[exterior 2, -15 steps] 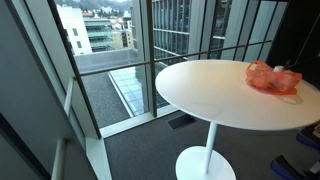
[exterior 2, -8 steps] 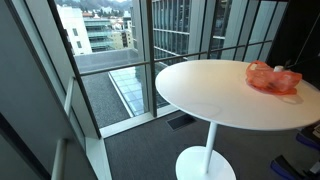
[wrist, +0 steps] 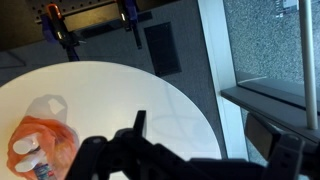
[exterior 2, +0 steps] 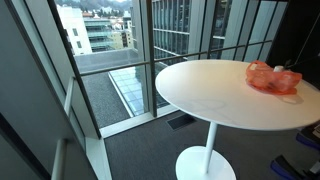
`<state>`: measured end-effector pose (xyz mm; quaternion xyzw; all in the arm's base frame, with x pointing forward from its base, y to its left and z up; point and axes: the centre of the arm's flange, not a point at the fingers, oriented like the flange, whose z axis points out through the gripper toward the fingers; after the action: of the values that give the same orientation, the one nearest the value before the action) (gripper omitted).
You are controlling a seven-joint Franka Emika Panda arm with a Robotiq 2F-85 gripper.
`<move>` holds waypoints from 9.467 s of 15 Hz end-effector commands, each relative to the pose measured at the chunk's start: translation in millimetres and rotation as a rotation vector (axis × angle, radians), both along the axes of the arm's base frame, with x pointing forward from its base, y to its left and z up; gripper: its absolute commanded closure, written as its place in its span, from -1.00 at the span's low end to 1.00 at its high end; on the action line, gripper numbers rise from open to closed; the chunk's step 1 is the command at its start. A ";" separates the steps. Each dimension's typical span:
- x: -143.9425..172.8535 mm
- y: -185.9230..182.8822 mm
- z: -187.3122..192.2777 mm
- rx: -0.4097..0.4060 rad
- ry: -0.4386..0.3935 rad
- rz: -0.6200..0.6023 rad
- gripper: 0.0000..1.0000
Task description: Remove the roll on stick from the plastic bag and put it on the table
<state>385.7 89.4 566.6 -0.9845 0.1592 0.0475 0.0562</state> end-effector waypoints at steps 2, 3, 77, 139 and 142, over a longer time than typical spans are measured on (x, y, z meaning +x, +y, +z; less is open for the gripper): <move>11.8 -43.7 11.5 -0.112 -0.047 -0.126 -1.00; 14.6 -55.7 10.2 -0.137 -0.065 -0.146 -1.00; 135.1 -362.8 -300.5 -0.204 0.014 -0.893 0.59; 97.6 -225.7 -114.2 -0.238 0.152 -0.178 -1.00; 89.1 -222.0 -90.8 -0.231 0.150 -0.078 -1.00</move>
<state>481.0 -131.3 448.4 -0.9612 0.2509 0.0980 -0.0598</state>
